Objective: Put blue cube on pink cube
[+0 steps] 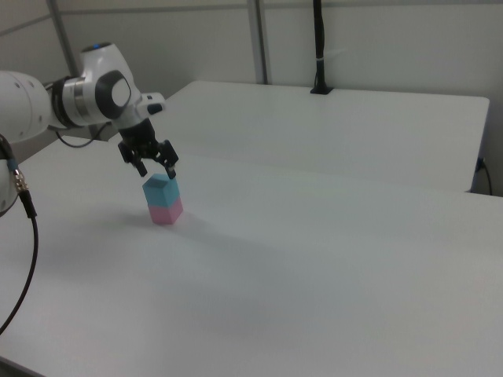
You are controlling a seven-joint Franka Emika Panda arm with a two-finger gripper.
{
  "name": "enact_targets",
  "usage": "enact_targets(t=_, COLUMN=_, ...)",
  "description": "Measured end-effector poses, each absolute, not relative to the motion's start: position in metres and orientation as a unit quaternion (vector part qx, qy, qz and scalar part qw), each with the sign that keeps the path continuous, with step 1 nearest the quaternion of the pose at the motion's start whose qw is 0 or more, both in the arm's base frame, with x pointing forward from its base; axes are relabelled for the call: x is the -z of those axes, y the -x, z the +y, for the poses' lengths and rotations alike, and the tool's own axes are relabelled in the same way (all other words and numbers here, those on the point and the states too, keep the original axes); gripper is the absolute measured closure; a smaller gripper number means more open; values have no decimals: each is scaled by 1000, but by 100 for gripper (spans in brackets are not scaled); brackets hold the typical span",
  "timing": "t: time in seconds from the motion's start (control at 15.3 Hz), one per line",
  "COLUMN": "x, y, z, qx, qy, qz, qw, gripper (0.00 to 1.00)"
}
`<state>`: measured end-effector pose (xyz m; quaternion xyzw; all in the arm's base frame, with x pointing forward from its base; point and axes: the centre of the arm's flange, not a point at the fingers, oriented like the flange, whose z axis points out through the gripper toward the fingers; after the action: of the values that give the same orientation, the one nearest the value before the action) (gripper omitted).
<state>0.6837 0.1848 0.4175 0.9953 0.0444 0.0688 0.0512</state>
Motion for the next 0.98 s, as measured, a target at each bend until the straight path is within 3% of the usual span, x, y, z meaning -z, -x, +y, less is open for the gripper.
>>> enact_targets(t=0.26, x=-494, y=-661, z=143, qx=-49, qy=-995, qz=-61, qw=67, gripper=0)
enact_targets(t=0.59, x=-603, y=-609, z=22, qx=-29, qy=-984, qz=-173, qw=39, gripper=0)
enact_targets(t=0.85, x=-639, y=-576, z=-22, qx=-33, qy=-983, qz=-177, qw=31, gripper=0)
enact_targets(t=0.98, x=-648, y=-562, z=-49, qx=-35, qy=-983, qz=-179, qw=9, gripper=0)
